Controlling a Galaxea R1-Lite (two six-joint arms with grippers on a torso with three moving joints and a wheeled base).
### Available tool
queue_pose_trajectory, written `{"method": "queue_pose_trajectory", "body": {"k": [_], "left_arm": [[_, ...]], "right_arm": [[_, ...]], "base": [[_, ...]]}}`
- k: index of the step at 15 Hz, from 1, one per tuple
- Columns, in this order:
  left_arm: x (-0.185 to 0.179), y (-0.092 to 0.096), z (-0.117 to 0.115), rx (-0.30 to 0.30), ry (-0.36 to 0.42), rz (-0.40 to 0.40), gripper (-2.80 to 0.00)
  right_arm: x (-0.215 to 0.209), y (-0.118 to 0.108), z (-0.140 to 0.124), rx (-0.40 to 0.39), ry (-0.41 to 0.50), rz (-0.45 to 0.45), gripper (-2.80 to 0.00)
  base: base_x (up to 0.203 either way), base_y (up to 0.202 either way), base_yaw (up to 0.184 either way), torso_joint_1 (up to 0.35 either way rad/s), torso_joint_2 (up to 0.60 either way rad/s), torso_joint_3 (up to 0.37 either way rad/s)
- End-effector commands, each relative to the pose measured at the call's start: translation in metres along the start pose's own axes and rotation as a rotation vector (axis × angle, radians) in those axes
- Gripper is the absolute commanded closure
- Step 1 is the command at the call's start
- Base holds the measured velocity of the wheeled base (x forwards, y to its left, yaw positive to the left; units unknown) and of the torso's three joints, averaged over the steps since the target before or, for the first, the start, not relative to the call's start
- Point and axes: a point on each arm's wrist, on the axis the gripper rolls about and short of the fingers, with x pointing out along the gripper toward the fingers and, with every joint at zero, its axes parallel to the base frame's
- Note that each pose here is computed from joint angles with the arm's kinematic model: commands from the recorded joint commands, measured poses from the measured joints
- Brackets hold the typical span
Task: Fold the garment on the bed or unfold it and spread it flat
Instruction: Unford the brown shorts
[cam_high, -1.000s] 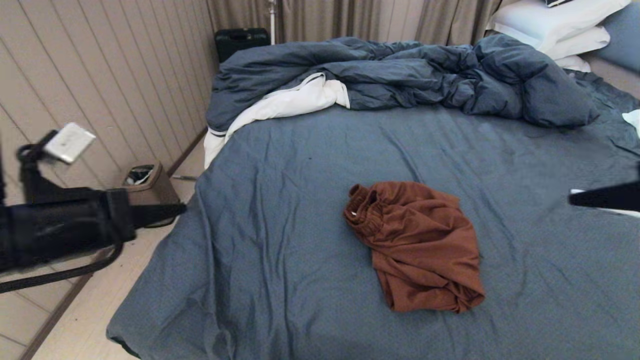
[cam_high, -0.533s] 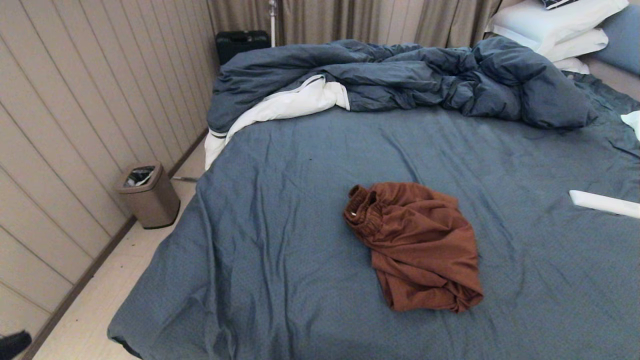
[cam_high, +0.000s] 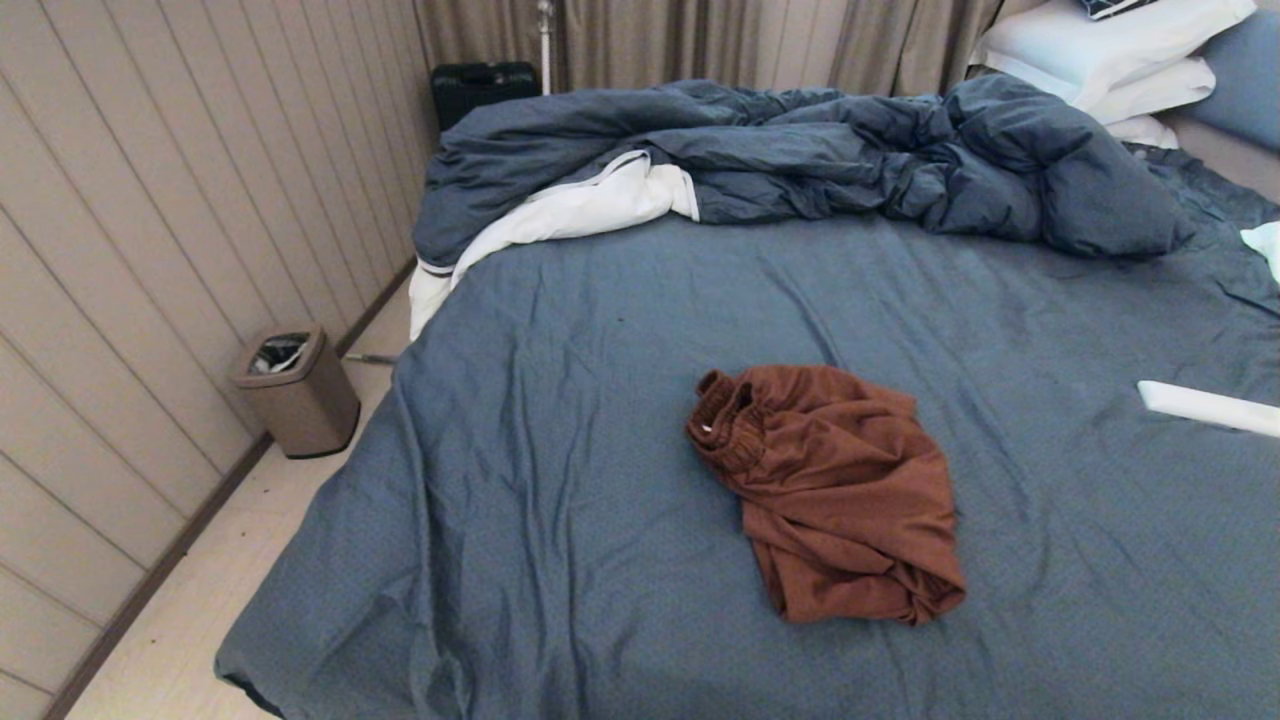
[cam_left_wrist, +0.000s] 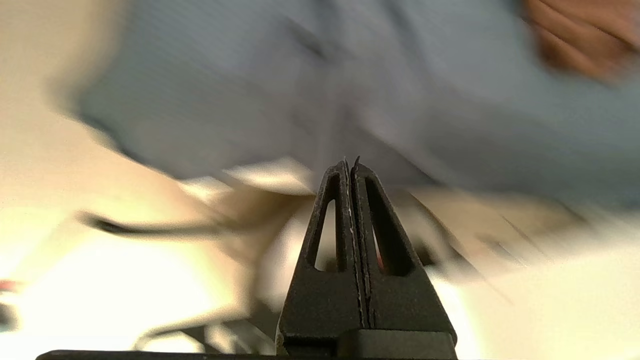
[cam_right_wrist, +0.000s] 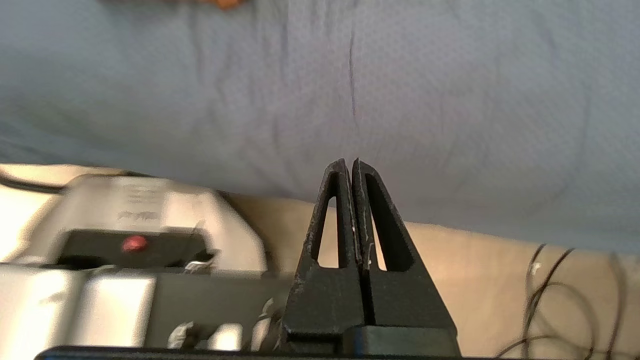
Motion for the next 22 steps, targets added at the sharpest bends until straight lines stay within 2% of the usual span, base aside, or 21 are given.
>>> {"method": "queue_pose_trajectory", "body": {"k": [1,3,4,5,6,7,10,13,15,17,18,20,22], "left_arm": [[0.009,0.006,-0.008,0.038,-0.051,0.126,0.00],[0.016,0.011,-0.017,0.070,-0.043,0.226,0.00],[0.020,0.014,-0.021,0.077,-0.057,0.242,0.00],[0.026,0.016,-0.027,0.081,-0.071,0.268,0.00],[0.028,0.018,-0.029,0.081,-0.101,0.326,0.00],[0.028,0.018,-0.029,0.078,-0.108,0.338,0.00],[0.030,0.018,-0.028,0.076,-0.128,0.306,0.00],[0.028,0.018,-0.029,0.088,-0.126,0.349,0.00],[0.020,0.016,-0.036,0.090,-0.180,0.386,0.00],[0.010,0.015,-0.046,0.107,-0.268,0.372,0.00],[0.008,0.014,-0.049,0.121,-0.295,0.344,0.00],[0.010,0.011,-0.048,0.218,-0.313,0.232,0.00],[0.014,0.012,-0.047,0.268,-0.366,0.220,0.00]], "right_arm": [[0.028,0.001,-0.018,-0.042,-0.038,-0.005,0.00],[0.040,0.002,-0.025,-0.086,-0.089,-0.001,0.00],[0.040,0.002,-0.024,-0.095,-0.111,-0.005,0.00],[0.043,0.002,-0.026,-0.097,-0.123,-0.028,0.00],[0.047,0.001,-0.030,-0.103,-0.134,-0.076,0.00],[0.048,0.001,-0.029,-0.085,-0.162,-0.115,0.00],[0.048,0.001,-0.030,-0.033,-0.177,-0.188,0.00],[0.042,0.001,-0.033,0.020,-0.261,-0.315,0.00],[0.042,0.001,-0.033,0.012,-0.261,-0.304,0.00],[0.035,0.001,-0.038,-0.006,-0.350,-0.268,0.00],[0.031,0.003,-0.042,-0.032,-0.404,-0.209,0.00],[0.030,0.006,-0.048,-0.089,-0.395,-0.072,0.00],[0.030,0.006,-0.048,-0.078,-0.391,-0.061,0.00]], "base": [[0.000,0.000,0.000,0.000,0.00,0.000],[0.000,0.000,0.000,0.000,0.00,0.000],[0.000,0.000,0.000,0.000,0.00,0.000],[0.000,0.000,0.000,0.000,0.00,0.000],[0.000,0.000,0.000,0.000,0.00,0.000],[0.000,0.000,0.000,0.000,0.00,0.000],[0.000,0.000,0.000,0.000,0.00,0.000],[0.000,0.000,0.000,0.000,0.00,0.000],[0.000,0.000,0.000,0.000,0.00,0.000],[0.000,0.000,0.000,0.000,0.00,0.000],[0.000,0.000,0.000,0.000,0.00,0.000],[0.000,0.000,0.000,0.000,0.00,0.000],[0.000,0.000,0.000,0.000,0.00,0.000]]}}
